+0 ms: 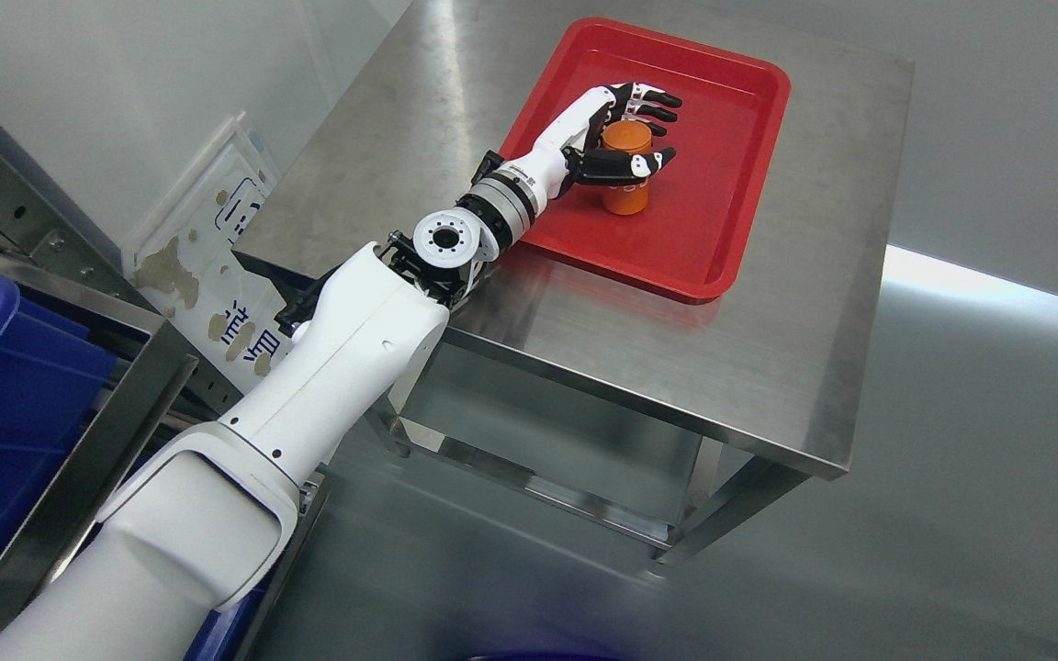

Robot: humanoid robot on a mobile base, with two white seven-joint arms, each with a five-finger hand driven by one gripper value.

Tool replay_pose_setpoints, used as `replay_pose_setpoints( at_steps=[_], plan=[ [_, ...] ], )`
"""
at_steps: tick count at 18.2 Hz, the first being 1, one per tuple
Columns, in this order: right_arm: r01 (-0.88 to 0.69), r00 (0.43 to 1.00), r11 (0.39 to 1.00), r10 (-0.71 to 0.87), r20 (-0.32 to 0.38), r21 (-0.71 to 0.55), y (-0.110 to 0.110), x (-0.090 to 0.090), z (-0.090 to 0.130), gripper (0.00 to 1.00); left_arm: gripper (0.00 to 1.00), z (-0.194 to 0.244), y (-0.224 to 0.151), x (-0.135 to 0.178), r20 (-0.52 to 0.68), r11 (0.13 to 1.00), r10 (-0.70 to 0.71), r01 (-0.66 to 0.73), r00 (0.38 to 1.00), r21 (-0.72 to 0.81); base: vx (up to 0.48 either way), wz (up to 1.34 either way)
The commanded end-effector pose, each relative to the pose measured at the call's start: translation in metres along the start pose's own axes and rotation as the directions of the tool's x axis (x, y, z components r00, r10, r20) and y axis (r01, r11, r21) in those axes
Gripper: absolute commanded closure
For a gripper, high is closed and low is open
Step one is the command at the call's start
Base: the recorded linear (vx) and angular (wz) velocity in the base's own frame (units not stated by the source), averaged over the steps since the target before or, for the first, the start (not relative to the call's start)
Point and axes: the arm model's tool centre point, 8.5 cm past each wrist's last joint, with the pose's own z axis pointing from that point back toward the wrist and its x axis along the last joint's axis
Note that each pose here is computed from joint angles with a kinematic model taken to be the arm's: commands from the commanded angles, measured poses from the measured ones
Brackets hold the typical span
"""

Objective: Grab orange capacitor from left shelf to right desk
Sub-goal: 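Open the left hand and release the capacitor upright on the tray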

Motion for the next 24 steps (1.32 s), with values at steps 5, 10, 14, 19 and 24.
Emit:
replay_pose_setpoints(
  at_steps=[5,10,14,19,24],
  plan=[
    [0.008,1.0,1.0,-0.008,-0.004,-0.018,-0.011,-0.007,0.0,0.0,0.13,0.001,0.05,0.02,0.033,0.995,0.012,-0.015,0.999,0.101,0.0,0.0],
    [0.008,1.0,1.0,-0.008,-0.004,-0.018,-0.011,-0.007,0.0,0.0,0.01,-0.003,0.081,0.079,0.167,0.987,0.016,-0.042,0.986,0.156,0.0,0.0],
    [0.008,1.0,1.0,-0.008,-0.004,-0.018,-0.011,-0.007,0.0,0.0,0.0,0.006,0.104,0.099,0.242,0.97,0.048,-0.103,0.969,0.219,0.0,0.0],
    [0.008,1.0,1.0,-0.008,-0.004,-0.018,-0.011,-0.007,0.0,0.0,0.0,0.027,0.127,0.07,0.216,0.944,0.018,-0.088,0.976,0.317,0.0,0.0],
    [0.008,1.0,1.0,-0.008,-0.004,-0.018,-0.011,-0.007,0.0,0.0,0.0,0.061,0.125,0.01,0.181,0.923,-0.035,-0.038,0.983,0.383,0.0,0.0]
  ],
)
